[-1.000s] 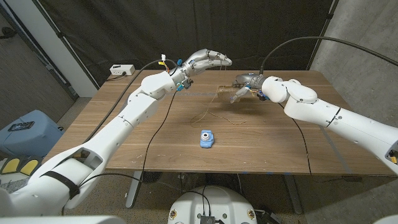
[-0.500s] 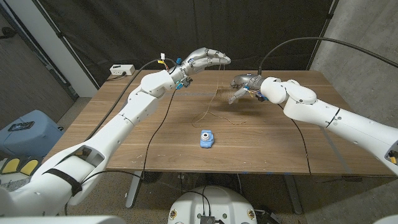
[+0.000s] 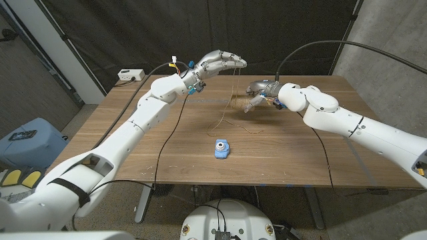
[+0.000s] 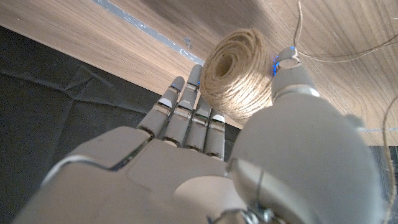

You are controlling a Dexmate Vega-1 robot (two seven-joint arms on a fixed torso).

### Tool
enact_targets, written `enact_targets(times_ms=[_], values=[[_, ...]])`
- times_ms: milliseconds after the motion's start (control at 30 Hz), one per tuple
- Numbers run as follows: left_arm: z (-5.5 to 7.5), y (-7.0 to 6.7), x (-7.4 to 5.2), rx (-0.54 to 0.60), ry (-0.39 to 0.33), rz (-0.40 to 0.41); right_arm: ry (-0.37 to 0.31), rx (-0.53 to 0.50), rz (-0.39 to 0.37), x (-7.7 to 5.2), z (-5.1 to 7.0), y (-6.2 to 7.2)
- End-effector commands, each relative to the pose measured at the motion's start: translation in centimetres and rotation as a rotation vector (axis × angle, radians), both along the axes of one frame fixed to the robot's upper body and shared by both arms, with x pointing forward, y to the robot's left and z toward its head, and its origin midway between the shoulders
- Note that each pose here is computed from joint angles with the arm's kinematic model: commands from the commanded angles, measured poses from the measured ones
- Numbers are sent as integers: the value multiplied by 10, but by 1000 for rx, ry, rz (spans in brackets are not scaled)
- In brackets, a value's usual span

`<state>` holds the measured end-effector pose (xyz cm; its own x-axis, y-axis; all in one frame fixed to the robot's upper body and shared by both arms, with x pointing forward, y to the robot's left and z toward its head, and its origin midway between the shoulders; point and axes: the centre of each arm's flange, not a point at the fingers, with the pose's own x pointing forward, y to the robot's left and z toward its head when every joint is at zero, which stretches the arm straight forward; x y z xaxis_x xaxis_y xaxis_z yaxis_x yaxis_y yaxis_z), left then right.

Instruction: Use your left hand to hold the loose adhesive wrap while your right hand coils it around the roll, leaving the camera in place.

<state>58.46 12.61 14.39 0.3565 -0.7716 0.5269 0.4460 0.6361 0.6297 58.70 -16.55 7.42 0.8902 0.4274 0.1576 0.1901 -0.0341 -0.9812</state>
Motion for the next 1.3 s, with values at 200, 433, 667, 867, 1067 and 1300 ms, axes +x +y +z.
enact_targets(times_ms=[200,433,667,867,1067,1300], values=[[3,7,3,-12,-10,22,0,-11,20,-10,-8,5],[3,13,4,-26,-10,36,-4,-16,37,-16,-9,8],[3,17,4,-35,-9,48,-11,-24,54,-21,-9,12],[5,18,5,-36,-15,54,-14,-23,64,-24,-10,14],[8,19,7,-35,-20,60,-15,-26,72,-26,-11,15],[10,20,10,-36,-19,64,-16,-30,84,-27,-10,18]])
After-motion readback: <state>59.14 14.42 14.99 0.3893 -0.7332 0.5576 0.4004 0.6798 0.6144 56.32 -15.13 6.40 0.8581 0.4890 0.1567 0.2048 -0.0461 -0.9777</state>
